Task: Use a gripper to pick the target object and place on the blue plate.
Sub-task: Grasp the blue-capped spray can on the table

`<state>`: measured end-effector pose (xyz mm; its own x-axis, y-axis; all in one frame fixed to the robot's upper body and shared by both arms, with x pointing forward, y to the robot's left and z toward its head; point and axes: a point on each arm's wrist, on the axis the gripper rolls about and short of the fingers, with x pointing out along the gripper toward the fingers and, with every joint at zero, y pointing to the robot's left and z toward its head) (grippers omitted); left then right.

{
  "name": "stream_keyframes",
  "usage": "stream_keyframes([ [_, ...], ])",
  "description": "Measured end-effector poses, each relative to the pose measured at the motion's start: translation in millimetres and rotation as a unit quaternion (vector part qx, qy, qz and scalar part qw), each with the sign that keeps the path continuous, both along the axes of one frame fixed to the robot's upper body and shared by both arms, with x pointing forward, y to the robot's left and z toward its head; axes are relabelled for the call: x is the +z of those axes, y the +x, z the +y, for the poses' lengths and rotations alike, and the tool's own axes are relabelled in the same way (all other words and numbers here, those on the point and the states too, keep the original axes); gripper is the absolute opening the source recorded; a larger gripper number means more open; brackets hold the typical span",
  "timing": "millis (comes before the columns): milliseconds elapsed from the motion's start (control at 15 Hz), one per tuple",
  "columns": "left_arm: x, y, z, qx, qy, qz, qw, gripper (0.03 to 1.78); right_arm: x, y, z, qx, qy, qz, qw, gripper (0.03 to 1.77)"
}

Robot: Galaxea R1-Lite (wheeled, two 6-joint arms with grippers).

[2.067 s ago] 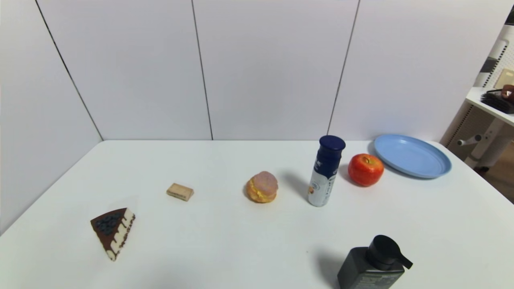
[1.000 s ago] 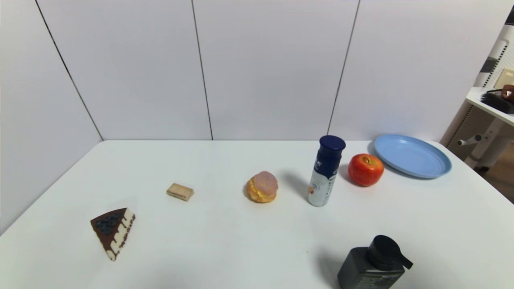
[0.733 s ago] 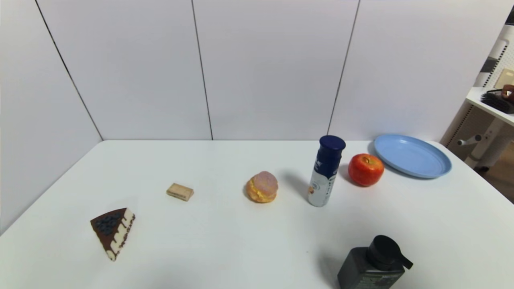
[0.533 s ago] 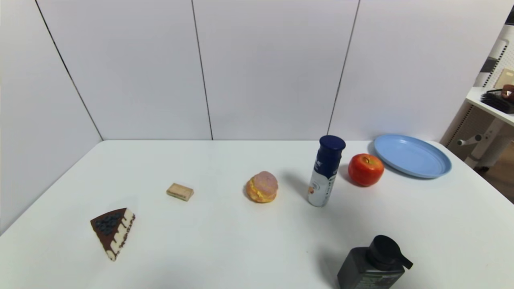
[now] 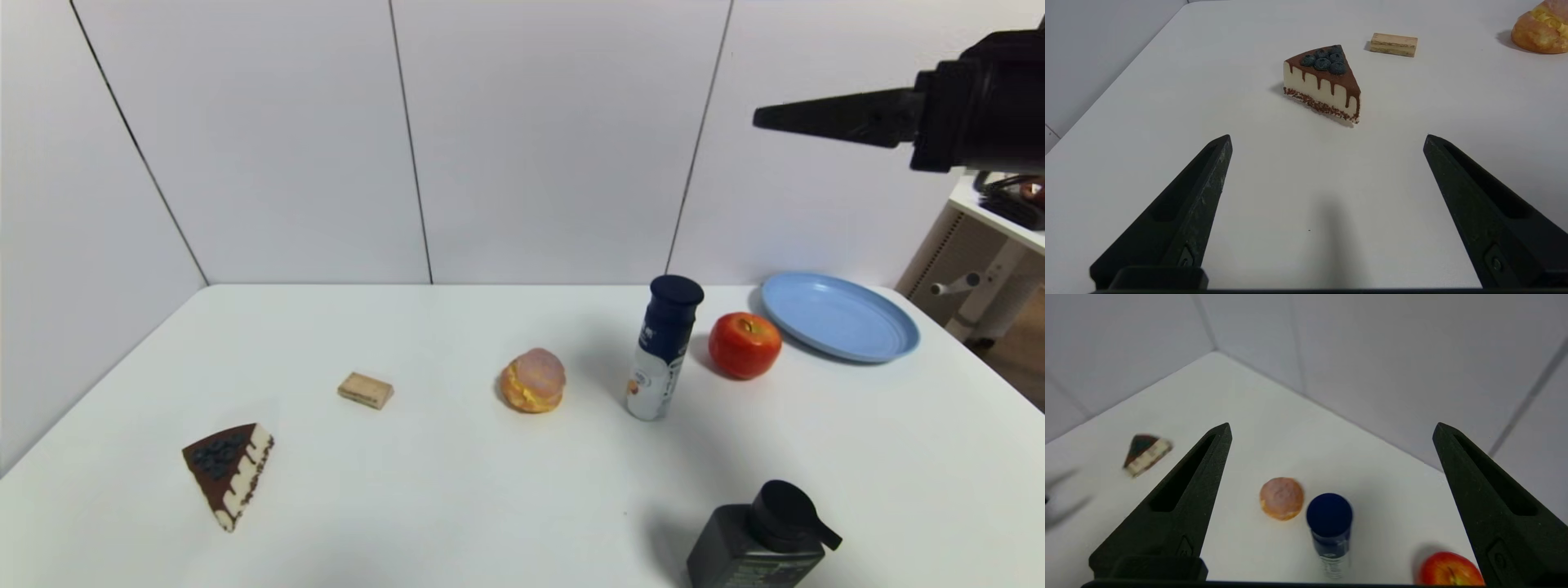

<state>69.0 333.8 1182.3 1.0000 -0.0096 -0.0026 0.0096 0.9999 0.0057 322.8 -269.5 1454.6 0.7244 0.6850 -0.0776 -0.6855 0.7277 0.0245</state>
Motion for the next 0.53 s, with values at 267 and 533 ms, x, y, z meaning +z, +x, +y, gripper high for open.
stream_keyframes([
  [267, 0.0, 0.0, 0.0, 0.000, 0.000, 0.000, 1.0000, 1.69, -43.0, 31.7, 11.4, 0.084, -0.027, 0.021, 0.9959, 1.70],
  [533, 0.0, 0.0, 0.0, 0.000, 0.000, 0.000, 1.0000, 1.69, -92.8, 42.6, 16.6, 0.089, -0.030, 0.035, 0.9950, 1.70],
])
